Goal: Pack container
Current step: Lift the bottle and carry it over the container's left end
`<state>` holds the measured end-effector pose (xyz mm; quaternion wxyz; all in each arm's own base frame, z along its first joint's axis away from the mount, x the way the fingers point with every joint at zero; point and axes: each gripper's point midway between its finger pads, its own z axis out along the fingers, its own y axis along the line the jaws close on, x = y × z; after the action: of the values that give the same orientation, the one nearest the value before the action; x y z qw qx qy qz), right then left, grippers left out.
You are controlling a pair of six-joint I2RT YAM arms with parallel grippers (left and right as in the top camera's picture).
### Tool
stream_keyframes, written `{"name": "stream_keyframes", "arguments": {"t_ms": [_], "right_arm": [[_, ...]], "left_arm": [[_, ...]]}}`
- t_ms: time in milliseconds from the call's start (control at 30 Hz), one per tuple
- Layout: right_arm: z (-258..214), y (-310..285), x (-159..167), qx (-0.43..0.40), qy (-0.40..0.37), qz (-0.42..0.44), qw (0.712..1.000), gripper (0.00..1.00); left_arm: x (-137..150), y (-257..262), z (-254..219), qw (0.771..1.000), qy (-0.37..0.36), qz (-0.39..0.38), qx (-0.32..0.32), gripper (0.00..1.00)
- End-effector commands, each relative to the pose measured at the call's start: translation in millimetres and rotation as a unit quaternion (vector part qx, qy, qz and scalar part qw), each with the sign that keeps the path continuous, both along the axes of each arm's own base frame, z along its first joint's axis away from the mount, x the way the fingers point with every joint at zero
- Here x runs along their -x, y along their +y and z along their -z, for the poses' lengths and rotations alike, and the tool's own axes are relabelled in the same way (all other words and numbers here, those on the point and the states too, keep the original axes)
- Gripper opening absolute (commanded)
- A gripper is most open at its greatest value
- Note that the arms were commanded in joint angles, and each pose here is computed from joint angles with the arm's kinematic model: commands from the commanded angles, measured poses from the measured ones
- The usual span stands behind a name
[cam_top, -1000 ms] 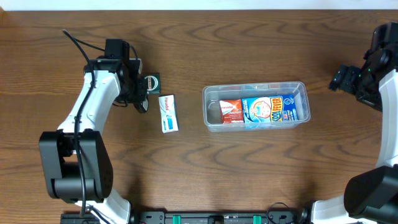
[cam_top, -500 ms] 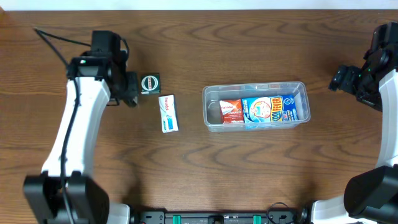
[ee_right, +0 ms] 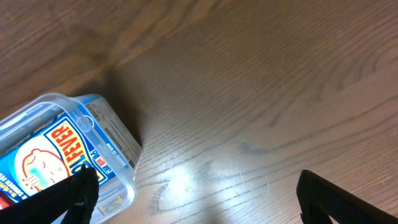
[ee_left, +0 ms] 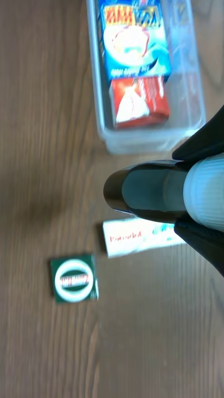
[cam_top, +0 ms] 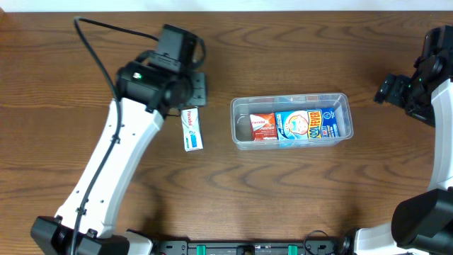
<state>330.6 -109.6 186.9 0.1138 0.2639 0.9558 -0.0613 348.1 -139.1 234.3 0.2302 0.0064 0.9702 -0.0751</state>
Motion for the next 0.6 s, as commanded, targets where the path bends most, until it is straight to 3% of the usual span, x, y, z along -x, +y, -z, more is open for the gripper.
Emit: {"name": "stream_keyframes", "arguments": {"t_ms": [0, 300, 567], "right_arm": [[-0.7, -3.2, 1.4, 0.003, 0.001, -0.002, 1.000, 0.99], [-0.7, -3.2, 1.4, 0.003, 0.001, -0.002, 1.000, 0.99], [-0.7, -3.2, 1.4, 0.003, 0.001, -0.002, 1.000, 0.99]], "left_arm": [[5.4, -20.0, -12.4, 1.000, -0.011, -0.008, 0.023, 0.27], [15.6, -75.1, -5.3, 0.999, -0.019, 0.032, 0.030, 0.27], [21.0, -107.8, 34.1, 0.998, 0.017, 0.055, 0.002, 0.27]]}}
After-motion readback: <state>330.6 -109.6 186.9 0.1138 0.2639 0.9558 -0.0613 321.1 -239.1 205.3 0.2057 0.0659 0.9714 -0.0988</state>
